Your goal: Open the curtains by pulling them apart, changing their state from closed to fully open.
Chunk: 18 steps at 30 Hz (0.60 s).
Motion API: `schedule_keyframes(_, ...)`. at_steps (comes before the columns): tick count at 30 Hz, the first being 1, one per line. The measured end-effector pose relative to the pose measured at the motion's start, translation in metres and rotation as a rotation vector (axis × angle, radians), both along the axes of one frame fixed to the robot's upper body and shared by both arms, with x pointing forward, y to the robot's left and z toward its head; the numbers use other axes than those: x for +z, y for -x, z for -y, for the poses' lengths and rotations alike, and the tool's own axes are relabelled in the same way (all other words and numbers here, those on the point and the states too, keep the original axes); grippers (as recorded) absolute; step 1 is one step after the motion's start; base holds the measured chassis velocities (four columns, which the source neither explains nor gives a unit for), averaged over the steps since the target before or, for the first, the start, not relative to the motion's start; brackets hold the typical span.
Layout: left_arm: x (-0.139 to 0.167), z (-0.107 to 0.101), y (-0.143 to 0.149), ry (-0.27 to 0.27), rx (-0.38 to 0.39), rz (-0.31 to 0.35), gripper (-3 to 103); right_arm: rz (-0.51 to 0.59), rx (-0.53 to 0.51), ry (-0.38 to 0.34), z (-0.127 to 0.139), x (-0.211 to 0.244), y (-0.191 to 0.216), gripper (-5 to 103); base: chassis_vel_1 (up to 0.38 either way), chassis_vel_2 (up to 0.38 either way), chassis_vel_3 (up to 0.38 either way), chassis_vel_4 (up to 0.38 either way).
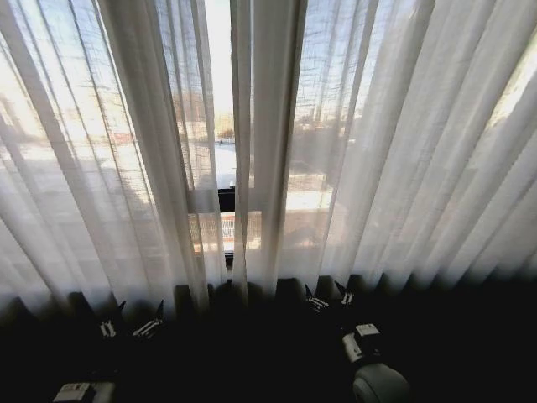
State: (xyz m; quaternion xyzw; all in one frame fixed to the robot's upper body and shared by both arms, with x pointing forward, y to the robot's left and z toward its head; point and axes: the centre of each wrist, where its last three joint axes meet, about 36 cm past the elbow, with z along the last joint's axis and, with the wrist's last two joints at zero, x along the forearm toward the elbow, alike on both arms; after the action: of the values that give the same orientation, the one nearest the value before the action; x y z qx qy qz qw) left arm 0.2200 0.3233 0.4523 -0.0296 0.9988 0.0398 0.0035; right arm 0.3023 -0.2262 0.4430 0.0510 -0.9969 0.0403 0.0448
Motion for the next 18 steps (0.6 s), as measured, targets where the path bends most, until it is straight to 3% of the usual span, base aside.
schedule_keyframes(8, 0.000, 0.000, 0.000, 0.000, 0.000, 0.002, 100, -0.004, 0.007, 0.006, -0.003, -0.002, 0.001, 100, -0.076, 0.485, 0.111, -0.488)
schedule_keyframes(15, 0.000, 0.000, 0.000, -0.001, 0.002, 0.001, 100, 0.003, 0.010, 0.025, -0.005, -0.010, 0.000, 100, 0.079, 0.418, -0.076, -0.395)
schedule_keyframes(18, 0.000, 0.001, 0.000, 0.000, 0.006, -0.004, 100, -0.012, 0.031, 0.007, -0.009, -0.013, -0.004, 100, 0.078, 0.163, -0.085, -0.216)
